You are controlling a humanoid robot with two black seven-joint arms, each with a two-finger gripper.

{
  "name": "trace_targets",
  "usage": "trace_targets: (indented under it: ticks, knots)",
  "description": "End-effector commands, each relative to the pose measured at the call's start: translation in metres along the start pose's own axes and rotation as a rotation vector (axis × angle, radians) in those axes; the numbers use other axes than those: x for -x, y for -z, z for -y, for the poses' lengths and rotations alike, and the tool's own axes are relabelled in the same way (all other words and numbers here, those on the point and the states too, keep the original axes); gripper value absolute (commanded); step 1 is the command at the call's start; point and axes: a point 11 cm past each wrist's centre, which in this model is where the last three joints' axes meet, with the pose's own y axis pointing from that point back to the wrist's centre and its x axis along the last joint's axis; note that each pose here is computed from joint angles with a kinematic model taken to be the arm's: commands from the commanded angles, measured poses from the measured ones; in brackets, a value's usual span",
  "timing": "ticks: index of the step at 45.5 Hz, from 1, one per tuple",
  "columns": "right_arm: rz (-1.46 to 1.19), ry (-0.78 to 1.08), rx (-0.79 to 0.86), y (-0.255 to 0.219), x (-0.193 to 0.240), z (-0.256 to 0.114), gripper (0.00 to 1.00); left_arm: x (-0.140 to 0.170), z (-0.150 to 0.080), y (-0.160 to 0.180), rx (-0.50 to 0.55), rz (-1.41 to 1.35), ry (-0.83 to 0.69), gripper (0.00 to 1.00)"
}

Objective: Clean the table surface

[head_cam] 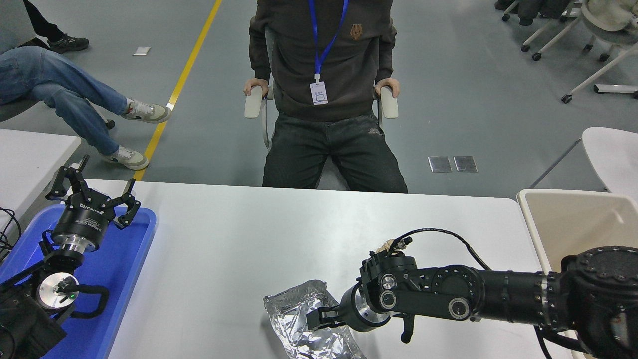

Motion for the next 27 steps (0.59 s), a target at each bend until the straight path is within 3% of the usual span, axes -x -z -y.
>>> trace_targets:
  ticks: [1, 6, 10, 12, 15, 17, 18, 27]
  knots:
    - [-0.069, -0.027, 0.016, -0.0005, 0.0005, 0.0033, 0.86, 0.0, 0.0, 0.0, 0.0, 0.0, 0.0, 1.0]
    - [-0.137, -0.049, 0.001, 0.0018, 0.0014, 0.0049, 0.71, 0.0, 0.0, 0.0, 0.0, 0.0, 0.0, 1.0]
    - [-0.151, -0.04, -0.022, 0.0023, 0.0044, 0.006, 0.47, 0.0, 0.0, 0.0, 0.0, 0.0, 0.0, 1.0]
    - [-0.165, -0.039, -0.017, 0.0008, 0.006, 0.0069, 0.29, 0.0, 0.0, -0.0002, 0.002, 0.0, 0.0, 1.0]
    - [-0.176, -0.045, -0.013, 0.0007, 0.0038, 0.006, 0.21, 0.0, 0.0, 0.0, 0.0, 0.0, 0.0, 1.0]
    - [-0.175, -0.049, -0.013, 0.0012, 0.0028, 0.0055, 0.04, 0.0, 0.0, 0.0, 0.0, 0.0, 0.0, 1.0]
    - [-0.176, -0.05, -0.013, 0.0014, 0.0022, 0.0053, 0.0, 0.0, 0.0, 0.0, 0.0, 0.0, 0.0, 1.0]
    - [-0.177, -0.058, -0.014, 0.0018, -0.002, 0.0031, 0.0, 0.0, 0.0, 0.0, 0.0, 0.0, 0.0, 1.0]
